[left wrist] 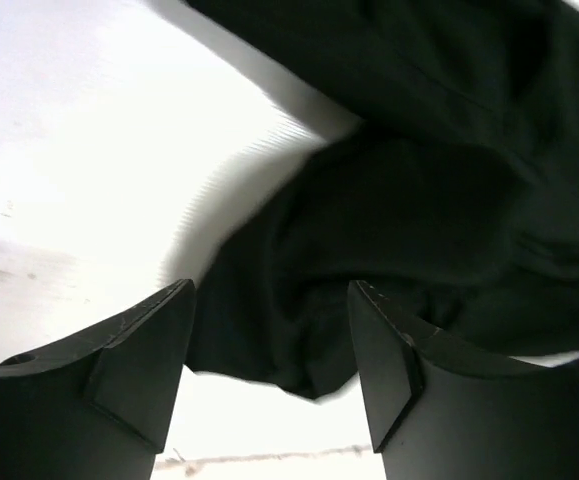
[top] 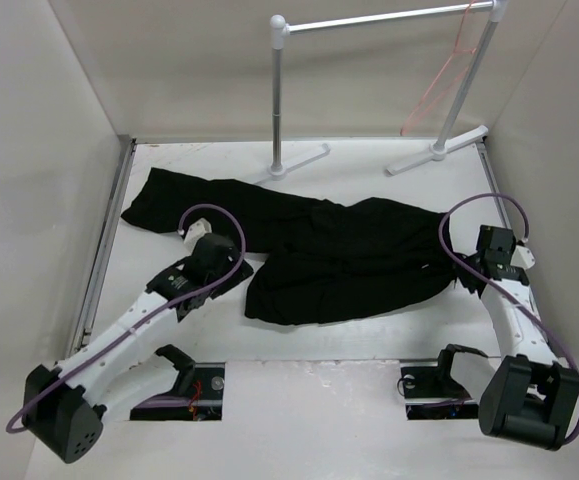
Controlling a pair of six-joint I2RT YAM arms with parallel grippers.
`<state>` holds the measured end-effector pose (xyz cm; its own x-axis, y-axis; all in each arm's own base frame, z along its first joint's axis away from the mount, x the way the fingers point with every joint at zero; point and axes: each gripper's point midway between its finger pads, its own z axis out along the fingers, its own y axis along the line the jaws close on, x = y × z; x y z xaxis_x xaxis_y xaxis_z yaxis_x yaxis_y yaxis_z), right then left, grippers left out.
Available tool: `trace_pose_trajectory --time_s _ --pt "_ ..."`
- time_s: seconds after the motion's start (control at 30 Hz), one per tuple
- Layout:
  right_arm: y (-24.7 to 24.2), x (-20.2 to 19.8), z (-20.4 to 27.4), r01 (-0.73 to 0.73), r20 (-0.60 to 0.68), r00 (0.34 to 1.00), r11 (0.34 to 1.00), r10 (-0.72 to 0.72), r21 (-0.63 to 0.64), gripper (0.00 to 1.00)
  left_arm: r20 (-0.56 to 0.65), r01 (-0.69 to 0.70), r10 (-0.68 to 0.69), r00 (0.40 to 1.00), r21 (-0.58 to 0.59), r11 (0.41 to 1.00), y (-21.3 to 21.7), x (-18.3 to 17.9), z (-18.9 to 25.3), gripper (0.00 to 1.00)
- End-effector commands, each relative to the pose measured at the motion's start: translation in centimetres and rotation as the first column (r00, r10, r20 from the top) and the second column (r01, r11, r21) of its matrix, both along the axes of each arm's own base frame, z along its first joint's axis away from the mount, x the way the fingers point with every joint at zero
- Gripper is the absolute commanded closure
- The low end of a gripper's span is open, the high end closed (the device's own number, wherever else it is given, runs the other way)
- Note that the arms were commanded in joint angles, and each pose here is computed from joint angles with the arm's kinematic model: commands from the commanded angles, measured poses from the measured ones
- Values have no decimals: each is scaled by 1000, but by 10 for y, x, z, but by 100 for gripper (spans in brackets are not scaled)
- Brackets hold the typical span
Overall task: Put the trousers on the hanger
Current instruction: Flatten out the trousers at the center of the board.
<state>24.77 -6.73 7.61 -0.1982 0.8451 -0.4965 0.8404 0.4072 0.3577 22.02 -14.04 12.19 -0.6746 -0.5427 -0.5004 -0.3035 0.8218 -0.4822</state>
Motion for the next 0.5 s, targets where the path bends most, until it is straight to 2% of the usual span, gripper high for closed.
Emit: trace_pose_trajectory --time_s 0.0,0.17,0.27,0.33,0.4,0.47 --pt "-15 10 24 60 86 995 997 -55 -48 100 -47 -76 79 996 79 994 16 7 -33 41" --pt "-14 9 25 52 94 994 997 -46 -53 99 -88 -22 21 996 -9 1000 -10 19 -58 44" --pt "-10 9 23 31 90 996 999 -27 -40 99 -105 44 -51 993 -66 997 -34 22 -69 50" --pt "-8 11 23 25 97 995 999 -22 -30 99 -129 70 -81 988 -88 994 -44 19 -77 64" --pt "-8 13 22 30 100 995 999 -27 -24 99 -128 78 -92 988 -110 991 -48 19 -79 85" --pt "-9 15 21 37 103 994 999 -35 -18 99 -83 41 -51 995 -120 992 -40 24 -63 98"
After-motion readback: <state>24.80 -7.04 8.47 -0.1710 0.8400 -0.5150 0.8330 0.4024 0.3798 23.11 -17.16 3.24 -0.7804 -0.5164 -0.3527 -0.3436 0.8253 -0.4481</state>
